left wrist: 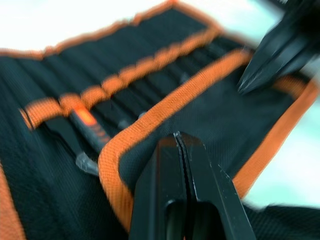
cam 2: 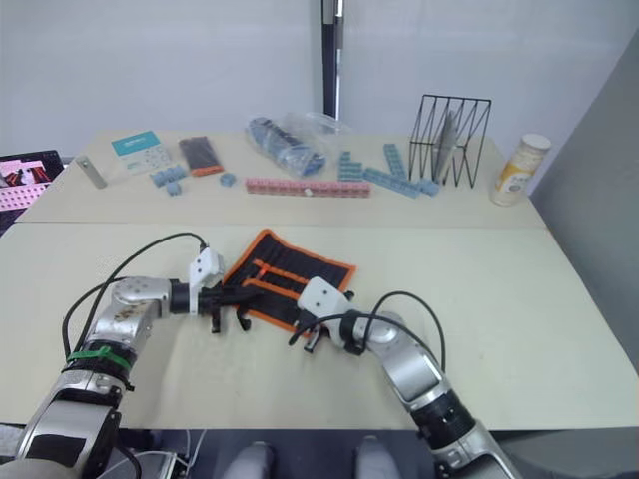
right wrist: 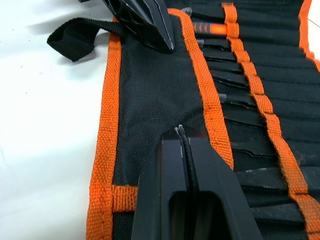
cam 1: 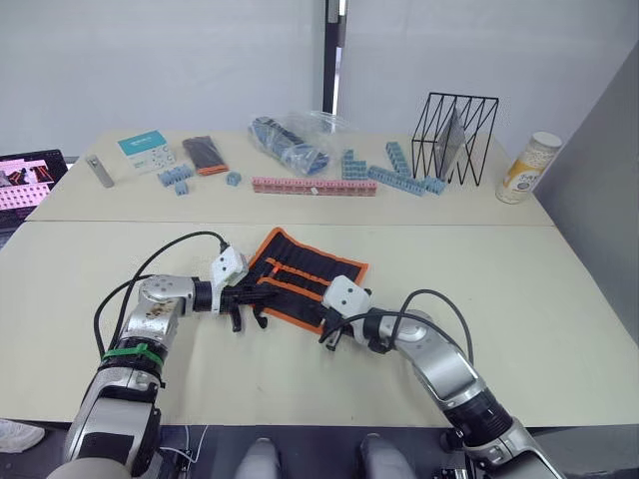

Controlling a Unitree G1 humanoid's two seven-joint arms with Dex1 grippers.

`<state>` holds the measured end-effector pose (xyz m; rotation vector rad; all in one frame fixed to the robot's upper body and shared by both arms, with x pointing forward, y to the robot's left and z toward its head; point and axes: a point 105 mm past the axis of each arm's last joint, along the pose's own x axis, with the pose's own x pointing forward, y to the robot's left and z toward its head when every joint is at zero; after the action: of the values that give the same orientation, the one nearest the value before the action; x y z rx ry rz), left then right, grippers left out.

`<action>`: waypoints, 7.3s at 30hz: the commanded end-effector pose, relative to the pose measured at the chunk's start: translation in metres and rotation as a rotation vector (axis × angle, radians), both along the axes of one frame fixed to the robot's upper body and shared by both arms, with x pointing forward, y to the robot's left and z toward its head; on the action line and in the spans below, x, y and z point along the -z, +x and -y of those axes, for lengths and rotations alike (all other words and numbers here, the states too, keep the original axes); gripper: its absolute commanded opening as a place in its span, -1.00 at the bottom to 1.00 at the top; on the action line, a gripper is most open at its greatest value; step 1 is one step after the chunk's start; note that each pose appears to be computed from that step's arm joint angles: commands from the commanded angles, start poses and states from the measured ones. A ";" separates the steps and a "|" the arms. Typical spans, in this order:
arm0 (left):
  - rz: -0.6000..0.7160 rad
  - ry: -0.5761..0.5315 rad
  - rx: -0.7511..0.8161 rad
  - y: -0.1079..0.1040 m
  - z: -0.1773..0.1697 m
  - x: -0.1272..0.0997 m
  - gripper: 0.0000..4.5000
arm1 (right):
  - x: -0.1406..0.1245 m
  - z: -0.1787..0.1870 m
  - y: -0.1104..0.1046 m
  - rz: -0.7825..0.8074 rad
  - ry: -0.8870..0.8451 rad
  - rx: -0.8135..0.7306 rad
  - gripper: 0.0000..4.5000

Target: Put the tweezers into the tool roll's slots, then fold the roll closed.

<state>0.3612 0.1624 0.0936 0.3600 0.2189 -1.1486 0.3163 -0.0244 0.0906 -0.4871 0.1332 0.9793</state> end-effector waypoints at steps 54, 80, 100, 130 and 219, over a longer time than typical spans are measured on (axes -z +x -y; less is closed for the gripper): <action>0.000 -0.149 -0.081 -0.038 -0.026 -0.040 -0.99 | -0.066 0.039 -0.037 -0.003 0.314 0.106 -1.00; 0.051 -0.129 -0.165 -0.088 -0.047 -0.043 0.69 | 0.009 0.030 -0.013 -0.608 0.590 0.445 0.13; 0.124 -0.138 -0.002 -0.139 -0.075 -0.089 0.71 | 0.009 0.048 -0.001 -0.687 0.681 0.480 -0.98; 0.135 -0.138 0.054 -0.128 -0.046 -0.067 0.71 | -0.066 0.079 0.029 -0.617 0.556 0.393 -0.98; -0.289 -0.456 -0.589 -0.031 -0.021 -0.024 -0.99 | -0.001 0.007 0.044 -0.273 0.305 0.120 -1.00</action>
<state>0.3282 0.1722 0.0969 -0.2885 0.3489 -0.6327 0.3665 -0.0373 0.1000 -0.0503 0.2164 0.9046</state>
